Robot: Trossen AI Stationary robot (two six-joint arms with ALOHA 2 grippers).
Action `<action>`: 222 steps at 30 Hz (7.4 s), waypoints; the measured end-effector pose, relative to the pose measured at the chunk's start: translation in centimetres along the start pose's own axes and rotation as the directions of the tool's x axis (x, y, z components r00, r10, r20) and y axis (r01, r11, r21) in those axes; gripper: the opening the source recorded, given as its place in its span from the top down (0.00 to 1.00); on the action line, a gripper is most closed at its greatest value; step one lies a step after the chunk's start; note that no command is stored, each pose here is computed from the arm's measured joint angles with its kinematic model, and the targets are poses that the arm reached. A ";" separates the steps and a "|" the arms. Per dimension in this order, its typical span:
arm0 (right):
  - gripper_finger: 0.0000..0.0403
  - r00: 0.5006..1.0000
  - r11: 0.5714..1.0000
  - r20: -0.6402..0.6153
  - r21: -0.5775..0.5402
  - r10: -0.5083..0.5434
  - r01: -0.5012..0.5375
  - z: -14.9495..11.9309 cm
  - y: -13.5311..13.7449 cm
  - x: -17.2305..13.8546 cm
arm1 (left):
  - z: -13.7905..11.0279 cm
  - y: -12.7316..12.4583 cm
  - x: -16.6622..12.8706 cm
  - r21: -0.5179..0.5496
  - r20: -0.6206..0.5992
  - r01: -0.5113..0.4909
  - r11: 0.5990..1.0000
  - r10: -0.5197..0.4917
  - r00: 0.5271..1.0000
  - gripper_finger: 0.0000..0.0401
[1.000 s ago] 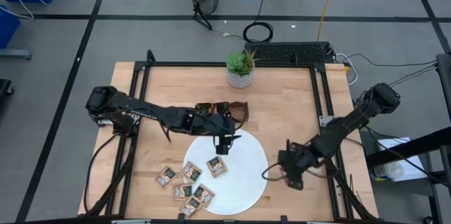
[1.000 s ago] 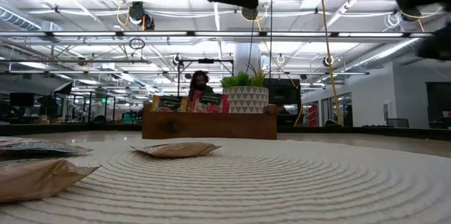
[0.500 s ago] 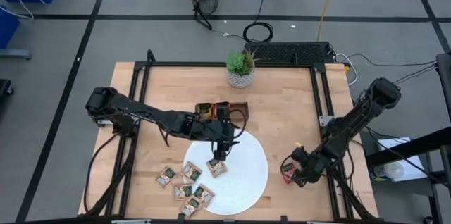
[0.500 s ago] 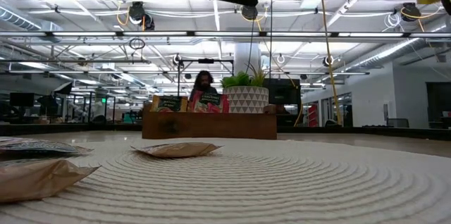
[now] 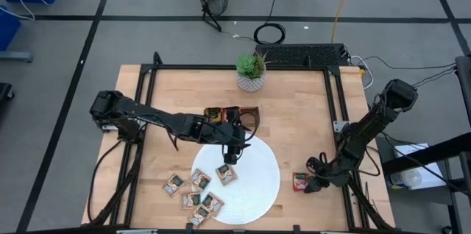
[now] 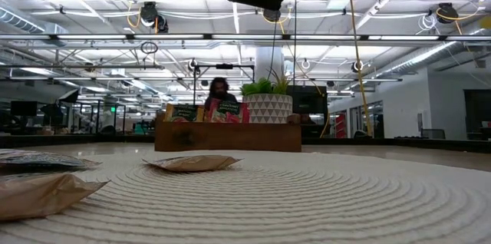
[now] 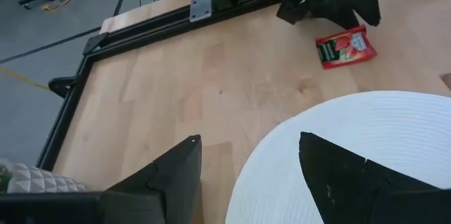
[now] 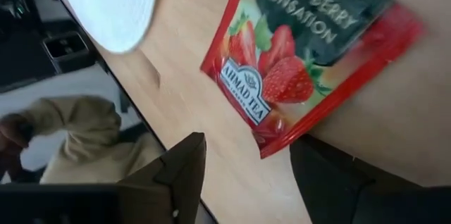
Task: Pick & Place Tea
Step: Put the strawberry tea bag into the wooden organizer, then put the vanilla tea bag into the wooden organizer
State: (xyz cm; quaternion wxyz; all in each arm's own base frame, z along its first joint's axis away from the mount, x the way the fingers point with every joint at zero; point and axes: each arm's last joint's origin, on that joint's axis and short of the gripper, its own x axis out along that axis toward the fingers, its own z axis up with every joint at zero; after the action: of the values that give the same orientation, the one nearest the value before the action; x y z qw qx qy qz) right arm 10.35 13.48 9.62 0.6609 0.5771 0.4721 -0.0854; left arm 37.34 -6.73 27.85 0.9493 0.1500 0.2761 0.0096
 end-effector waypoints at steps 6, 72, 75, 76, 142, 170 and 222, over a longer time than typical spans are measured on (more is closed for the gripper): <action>0.55 0.994 1.000 0.106 -0.024 0.020 -0.018 0.4 -0.4 0.0 | 0.0 0.0 0.1 -0.019 -0.002 0.000 1.000 0.000 1.000 0.40; 1.00 0.533 0.351 0.753 -0.654 0.385 0.670 10.5 10.5 -2.4 | -0.9 0.1 0.7 -0.227 0.053 -0.050 0.973 0.064 0.997 0.40; 1.00 0.540 0.335 0.718 -0.689 0.439 0.643 11.1 11.0 -2.7 | -0.9 0.1 0.7 -0.228 0.053 -0.051 0.972 0.064 0.997 0.40; 1.00 0.543 0.329 0.710 -0.696 0.449 0.639 11.3 11.0 -2.7 | -0.9 0.2 0.7 -0.228 0.053 -0.051 0.972 0.065 0.997 0.40; 0.98 0.575 0.325 0.662 -0.744 0.482 0.584 11.9 11.1 -2.1 | -9.3 6.5 4.5 -0.172 -0.487 -0.169 0.970 0.065 0.871 1.00; 0.98 0.576 0.324 0.661 -0.744 0.481 0.584 11.9 11.1 -2.1 | -10.0 5.2 5.3 -0.169 -0.541 -0.228 0.959 0.103 0.835 0.74; 0.98 0.322 0.372 0.771 -0.571 0.549 0.732 8.5 7.2 -15.6 | -4.2 -1.8 -10.9 -0.061 0.054 -0.144 0.988 0.148 0.988 0.48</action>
State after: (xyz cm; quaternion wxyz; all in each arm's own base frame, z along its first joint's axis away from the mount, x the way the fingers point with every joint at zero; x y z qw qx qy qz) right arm 11.11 1.89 24.81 0.9788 -0.1096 -0.0090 -0.1726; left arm 25.78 -8.37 29.62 0.9576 0.1428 0.2362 0.0826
